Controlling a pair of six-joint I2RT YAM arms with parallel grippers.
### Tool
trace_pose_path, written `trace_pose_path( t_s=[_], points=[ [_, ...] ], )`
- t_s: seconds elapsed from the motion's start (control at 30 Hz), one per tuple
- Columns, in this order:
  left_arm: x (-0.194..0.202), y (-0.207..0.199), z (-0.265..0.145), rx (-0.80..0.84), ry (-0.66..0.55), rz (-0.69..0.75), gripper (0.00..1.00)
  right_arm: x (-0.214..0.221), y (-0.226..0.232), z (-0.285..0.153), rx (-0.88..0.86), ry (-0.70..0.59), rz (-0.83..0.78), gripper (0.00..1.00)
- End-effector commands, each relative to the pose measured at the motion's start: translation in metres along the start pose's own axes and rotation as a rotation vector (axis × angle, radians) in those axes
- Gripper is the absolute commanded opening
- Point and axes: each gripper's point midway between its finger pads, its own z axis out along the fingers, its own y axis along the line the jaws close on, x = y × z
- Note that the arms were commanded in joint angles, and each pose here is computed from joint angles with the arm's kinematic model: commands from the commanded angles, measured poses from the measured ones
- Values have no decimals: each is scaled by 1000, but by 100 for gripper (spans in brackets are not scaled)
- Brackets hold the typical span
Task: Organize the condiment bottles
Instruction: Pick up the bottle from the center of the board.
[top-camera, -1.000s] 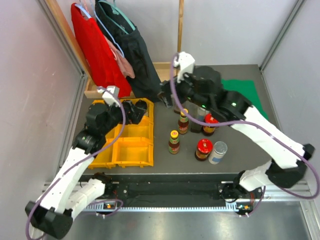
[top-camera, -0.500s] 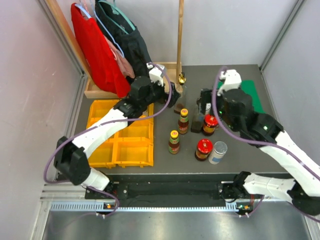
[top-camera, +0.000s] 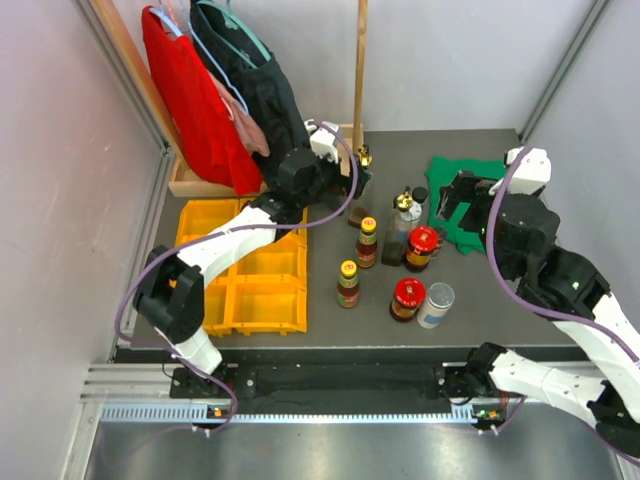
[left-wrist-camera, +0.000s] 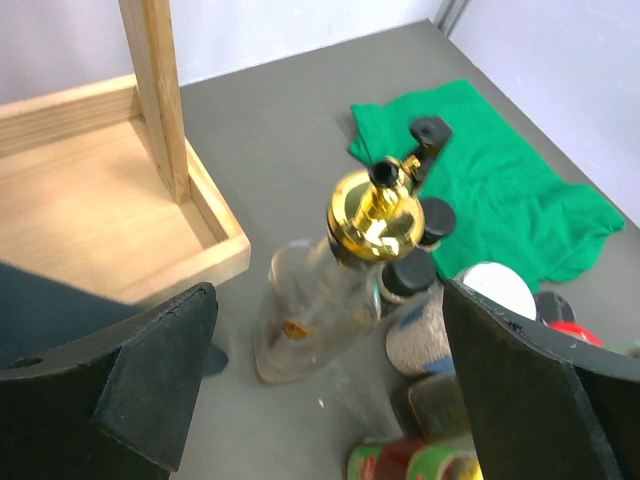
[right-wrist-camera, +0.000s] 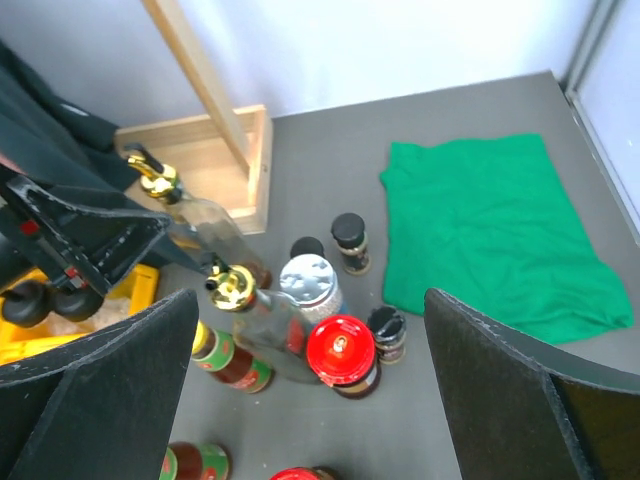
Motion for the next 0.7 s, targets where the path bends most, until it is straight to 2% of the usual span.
trace_pose_path(
  t_s=[0.0, 0.23, 0.43, 0.67],
  points=[
    [-47, -8, 13, 21, -163, -13, 98, -2, -11, 1, 47, -1, 52, 93],
    [-42, -8, 32, 38, -166, -15, 93, 12, -17, 11, 49, 64, 86, 94],
    [-39, -2, 48, 6, -174, -15, 84, 37, -15, 25, 13, 168, 144, 93],
    [-33, -1, 62, 3, -164, 13, 74, 51, -16, 34, -5, 202, 171, 93]
  ],
)
